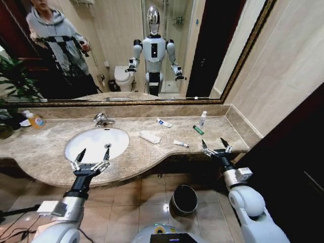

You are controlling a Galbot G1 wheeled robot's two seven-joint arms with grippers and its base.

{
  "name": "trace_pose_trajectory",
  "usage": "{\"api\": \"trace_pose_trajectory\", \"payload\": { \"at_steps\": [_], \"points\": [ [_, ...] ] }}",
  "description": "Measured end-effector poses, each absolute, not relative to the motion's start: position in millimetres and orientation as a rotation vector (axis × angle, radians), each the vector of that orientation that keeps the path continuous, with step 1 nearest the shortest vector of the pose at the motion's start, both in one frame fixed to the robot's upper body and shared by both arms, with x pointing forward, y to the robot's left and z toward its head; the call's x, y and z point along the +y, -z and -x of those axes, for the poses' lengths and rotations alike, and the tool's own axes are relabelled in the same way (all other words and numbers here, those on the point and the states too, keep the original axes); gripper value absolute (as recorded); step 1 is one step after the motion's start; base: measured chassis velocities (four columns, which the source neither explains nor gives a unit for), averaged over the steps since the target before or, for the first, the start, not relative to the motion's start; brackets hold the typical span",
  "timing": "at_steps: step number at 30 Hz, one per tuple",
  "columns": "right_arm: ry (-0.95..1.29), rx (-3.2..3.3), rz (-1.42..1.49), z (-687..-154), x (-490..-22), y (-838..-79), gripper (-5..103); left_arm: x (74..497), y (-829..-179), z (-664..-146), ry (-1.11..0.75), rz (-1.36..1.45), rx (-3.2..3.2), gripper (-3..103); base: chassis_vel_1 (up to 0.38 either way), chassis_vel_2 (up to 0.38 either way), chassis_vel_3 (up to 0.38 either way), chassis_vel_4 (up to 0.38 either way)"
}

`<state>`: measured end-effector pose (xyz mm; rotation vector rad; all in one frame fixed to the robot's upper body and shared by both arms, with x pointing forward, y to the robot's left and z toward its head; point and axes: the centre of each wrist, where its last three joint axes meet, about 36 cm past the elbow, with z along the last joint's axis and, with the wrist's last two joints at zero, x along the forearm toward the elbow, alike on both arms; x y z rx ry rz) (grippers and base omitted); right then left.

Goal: Pick up the trash from the sink and place it in the trash bin.

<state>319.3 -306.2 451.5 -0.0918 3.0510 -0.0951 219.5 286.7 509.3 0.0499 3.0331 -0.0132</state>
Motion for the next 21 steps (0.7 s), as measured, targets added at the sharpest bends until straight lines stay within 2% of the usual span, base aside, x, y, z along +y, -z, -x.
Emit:
{"api": "trace_pose_trajectory", "payload": {
  "at_steps": [21],
  "points": [
    [0.116,3.042,0.076,-305.1,-307.9,-447.1,100,286.7,-509.3,-219.4,0.013,-0.05,3.033,100,0.0,0.0,0.0,0.0]
  ]
}}
